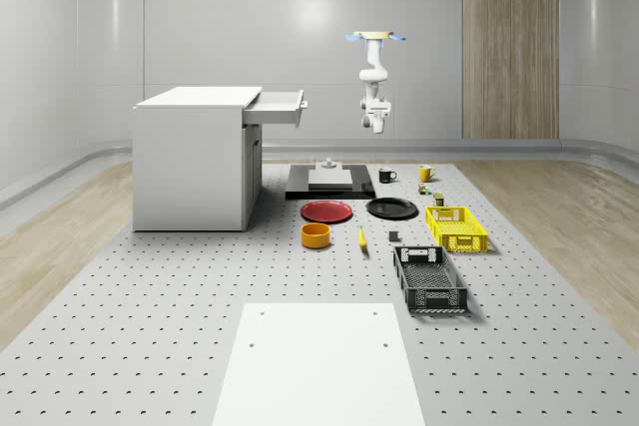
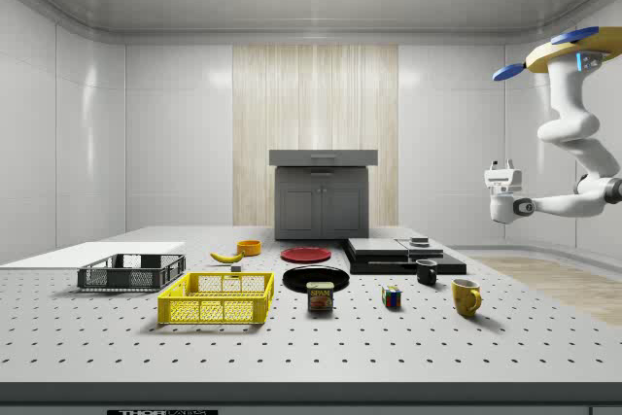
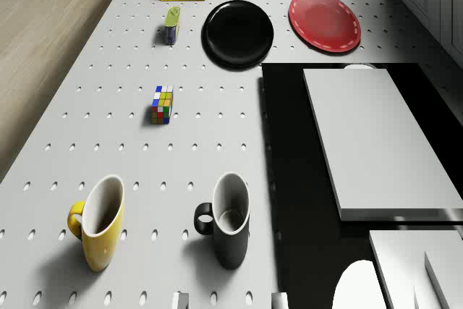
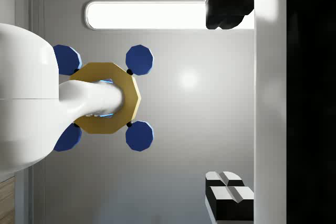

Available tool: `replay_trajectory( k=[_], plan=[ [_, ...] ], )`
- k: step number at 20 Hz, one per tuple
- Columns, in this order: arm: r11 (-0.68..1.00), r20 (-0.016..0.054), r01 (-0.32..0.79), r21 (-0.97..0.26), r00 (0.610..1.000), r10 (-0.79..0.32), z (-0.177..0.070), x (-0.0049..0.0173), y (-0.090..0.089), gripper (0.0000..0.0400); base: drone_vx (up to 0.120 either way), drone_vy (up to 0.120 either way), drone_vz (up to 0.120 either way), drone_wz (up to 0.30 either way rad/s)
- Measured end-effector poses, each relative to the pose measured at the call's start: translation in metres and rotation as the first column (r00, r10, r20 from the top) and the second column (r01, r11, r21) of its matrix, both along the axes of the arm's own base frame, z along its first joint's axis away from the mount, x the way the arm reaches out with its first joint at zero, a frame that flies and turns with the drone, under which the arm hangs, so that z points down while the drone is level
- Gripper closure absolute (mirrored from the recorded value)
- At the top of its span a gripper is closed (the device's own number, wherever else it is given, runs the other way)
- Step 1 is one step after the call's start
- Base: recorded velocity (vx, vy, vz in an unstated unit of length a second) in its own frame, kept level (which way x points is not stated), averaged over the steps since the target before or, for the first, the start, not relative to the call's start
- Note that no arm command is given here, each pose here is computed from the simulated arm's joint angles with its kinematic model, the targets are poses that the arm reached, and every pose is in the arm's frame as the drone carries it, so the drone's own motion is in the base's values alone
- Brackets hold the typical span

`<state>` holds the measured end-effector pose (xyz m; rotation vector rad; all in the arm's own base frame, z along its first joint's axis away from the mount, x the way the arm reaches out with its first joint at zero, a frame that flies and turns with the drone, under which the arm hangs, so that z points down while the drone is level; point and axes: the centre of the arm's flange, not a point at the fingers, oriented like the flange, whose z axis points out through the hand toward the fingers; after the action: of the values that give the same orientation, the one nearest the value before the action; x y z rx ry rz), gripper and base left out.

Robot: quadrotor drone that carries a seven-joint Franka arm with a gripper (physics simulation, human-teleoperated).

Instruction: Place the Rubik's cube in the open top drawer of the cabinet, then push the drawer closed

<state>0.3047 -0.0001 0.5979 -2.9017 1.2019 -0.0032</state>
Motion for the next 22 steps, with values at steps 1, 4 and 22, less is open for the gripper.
replay_trajectory(
  k=[1, 4, 22],
  plan=[
    [1.0, 0.0008, 0.0, 0.0, 1.0, 0.0, 0.008, -0.0015, 0.0, 0.0, 0.12, 0.12, 0.0, 0.0],
    [1.0, 0.0032, 0.0, 0.0, 1.0, 0.0, 0.03, -0.0036, 0.0, 0.0, 0.12, 0.12, 0.0, 0.0],
    [1.0, 0.0172, 0.0, 0.0, 1.0, 0.0, 0.091, -0.0005, 0.0, 0.0, 0.12, 0.12, 0.0, 0.0]
  ],
)
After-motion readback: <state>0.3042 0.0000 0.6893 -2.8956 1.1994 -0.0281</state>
